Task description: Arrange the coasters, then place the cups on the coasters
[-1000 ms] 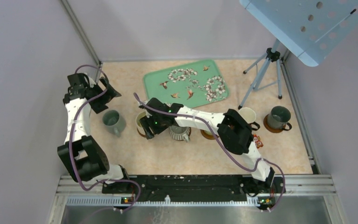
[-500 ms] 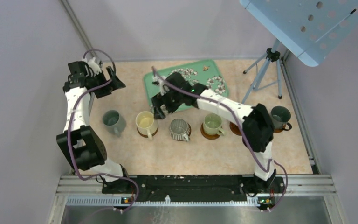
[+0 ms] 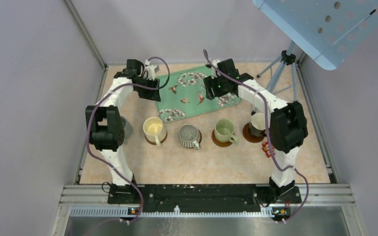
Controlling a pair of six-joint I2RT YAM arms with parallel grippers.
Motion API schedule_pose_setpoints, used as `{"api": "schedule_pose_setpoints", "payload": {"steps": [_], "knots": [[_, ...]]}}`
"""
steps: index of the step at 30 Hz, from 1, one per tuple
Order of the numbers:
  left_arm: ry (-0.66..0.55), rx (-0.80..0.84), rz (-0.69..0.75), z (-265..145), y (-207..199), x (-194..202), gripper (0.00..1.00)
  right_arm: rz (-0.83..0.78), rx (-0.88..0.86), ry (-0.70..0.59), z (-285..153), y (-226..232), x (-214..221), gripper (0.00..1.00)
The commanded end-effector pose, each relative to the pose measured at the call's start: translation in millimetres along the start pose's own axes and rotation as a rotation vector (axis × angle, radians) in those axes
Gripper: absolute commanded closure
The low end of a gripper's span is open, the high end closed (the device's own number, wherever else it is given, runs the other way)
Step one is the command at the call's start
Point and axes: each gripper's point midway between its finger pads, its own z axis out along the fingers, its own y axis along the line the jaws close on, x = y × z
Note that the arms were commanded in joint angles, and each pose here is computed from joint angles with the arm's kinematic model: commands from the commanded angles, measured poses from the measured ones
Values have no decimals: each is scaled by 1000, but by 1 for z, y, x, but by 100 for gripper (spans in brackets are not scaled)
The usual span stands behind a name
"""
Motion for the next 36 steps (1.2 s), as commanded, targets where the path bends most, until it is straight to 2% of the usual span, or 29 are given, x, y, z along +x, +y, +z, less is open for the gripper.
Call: {"api": "schedule_pose_setpoints", "payload": {"steps": [1,5,12,14,18,19,29,36], "knots": [[16,3,73,21,-5,-2,50,-60,137,35,19,-44,18,43],[53,-25,85,46,4,4,56,-52,199,77,31,-73,31,48],[102,-41,96,72,19,10,57,-42,273,126,46,-105,52,57],[107,-49,96,79,24,9,58,-39,276,140,49,-110,56,68],[125,-117,104,90,42,6,59,-31,272,190,50,-115,69,96],[122,-137,107,90,46,1,59,-29,265,202,50,-114,73,100],[132,-231,109,106,72,-13,59,70,101,273,46,-77,111,100],[83,-261,133,116,83,-34,58,109,36,289,37,-59,123,100]]}}
